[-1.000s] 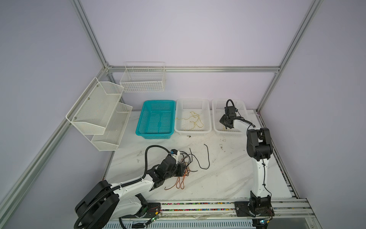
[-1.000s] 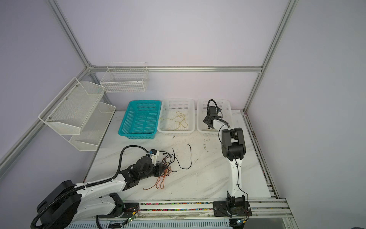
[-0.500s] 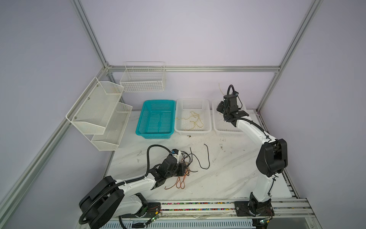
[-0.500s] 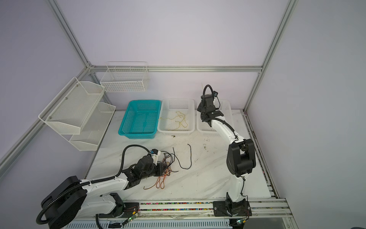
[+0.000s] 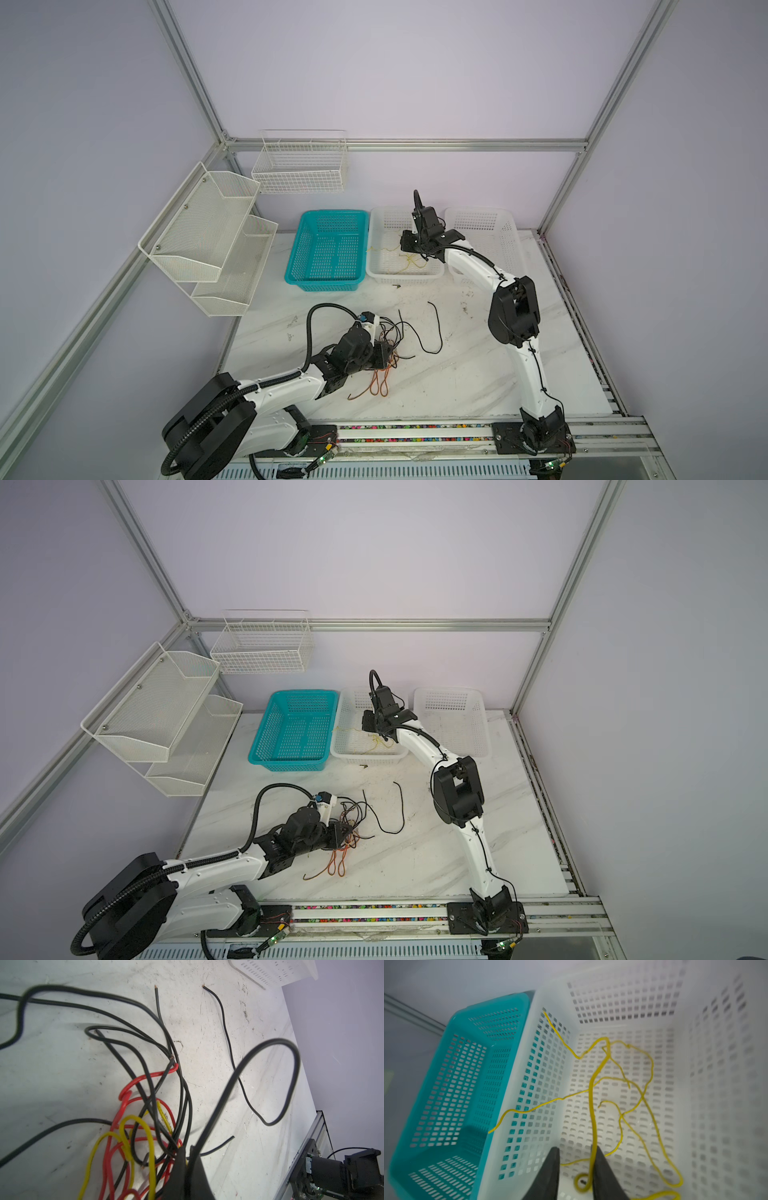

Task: Untangle the cables

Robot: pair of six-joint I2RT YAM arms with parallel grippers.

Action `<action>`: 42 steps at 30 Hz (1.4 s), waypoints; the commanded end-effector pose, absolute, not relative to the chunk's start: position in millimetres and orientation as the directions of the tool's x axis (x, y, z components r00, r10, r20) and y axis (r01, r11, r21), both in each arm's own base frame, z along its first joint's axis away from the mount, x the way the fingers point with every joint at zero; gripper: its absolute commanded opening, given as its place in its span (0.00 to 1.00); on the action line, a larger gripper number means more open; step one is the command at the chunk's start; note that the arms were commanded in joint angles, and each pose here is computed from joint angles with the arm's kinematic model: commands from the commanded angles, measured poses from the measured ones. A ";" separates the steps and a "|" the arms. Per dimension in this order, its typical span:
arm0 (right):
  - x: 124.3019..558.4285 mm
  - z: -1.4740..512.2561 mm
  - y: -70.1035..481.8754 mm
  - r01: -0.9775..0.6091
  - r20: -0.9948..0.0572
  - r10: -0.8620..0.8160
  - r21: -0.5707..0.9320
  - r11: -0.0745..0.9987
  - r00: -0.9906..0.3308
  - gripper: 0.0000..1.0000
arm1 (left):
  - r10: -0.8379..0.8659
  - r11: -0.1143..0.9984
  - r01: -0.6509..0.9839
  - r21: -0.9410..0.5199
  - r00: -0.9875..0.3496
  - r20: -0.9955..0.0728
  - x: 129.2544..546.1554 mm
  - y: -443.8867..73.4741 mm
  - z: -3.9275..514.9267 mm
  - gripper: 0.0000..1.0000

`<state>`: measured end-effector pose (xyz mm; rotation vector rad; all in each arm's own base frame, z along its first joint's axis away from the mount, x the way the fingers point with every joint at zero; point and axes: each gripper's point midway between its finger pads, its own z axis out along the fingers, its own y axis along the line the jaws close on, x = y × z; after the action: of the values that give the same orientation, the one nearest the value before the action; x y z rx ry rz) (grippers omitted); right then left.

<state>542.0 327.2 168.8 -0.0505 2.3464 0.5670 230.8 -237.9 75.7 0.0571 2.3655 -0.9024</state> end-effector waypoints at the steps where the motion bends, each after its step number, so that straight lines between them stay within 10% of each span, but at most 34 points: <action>1: 528.9 236.3 323.4 -0.253 -0.723 0.126 0.391 0.885 -0.679 0.48 | -0.183 0.748 0.265 -0.608 -0.799 -0.573 235.9 -244.6 94.8 0.00; 18: 284.9 208.9 303.8 -0.608 -0.697 -0.163 0.457 0.649 -0.698 0.72 | -0.181 0.743 0.294 -0.601 -0.777 -0.603 236.4 -243.3 109.6 0.00; 30: 222.2 132.8 321.0 -0.616 -0.628 -0.231 0.507 0.603 -0.743 0.70 | -0.177 0.746 0.297 -0.597 -0.775 -0.607 235.4 -242.2 112.6 0.00; 40: 244.9 154.5 331.8 -0.613 -0.696 -0.198 0.416 0.672 -0.690 0.01 | -0.170 0.746 0.296 -0.597 -0.782 -0.600 229.9 -238.3 107.7 0.03; 42: 251.4 185.5 325.4 -0.614 -0.738 -0.175 0.380 0.692 -0.652 0.00 | -0.166 0.746 0.297 -0.596 -0.784 -0.598 227.7 -237.0 106.0 0.08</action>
<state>234.0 326.5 124.1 -0.6489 2.3638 0.8622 225.0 -230.5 88.5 0.0590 2.3501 -0.8982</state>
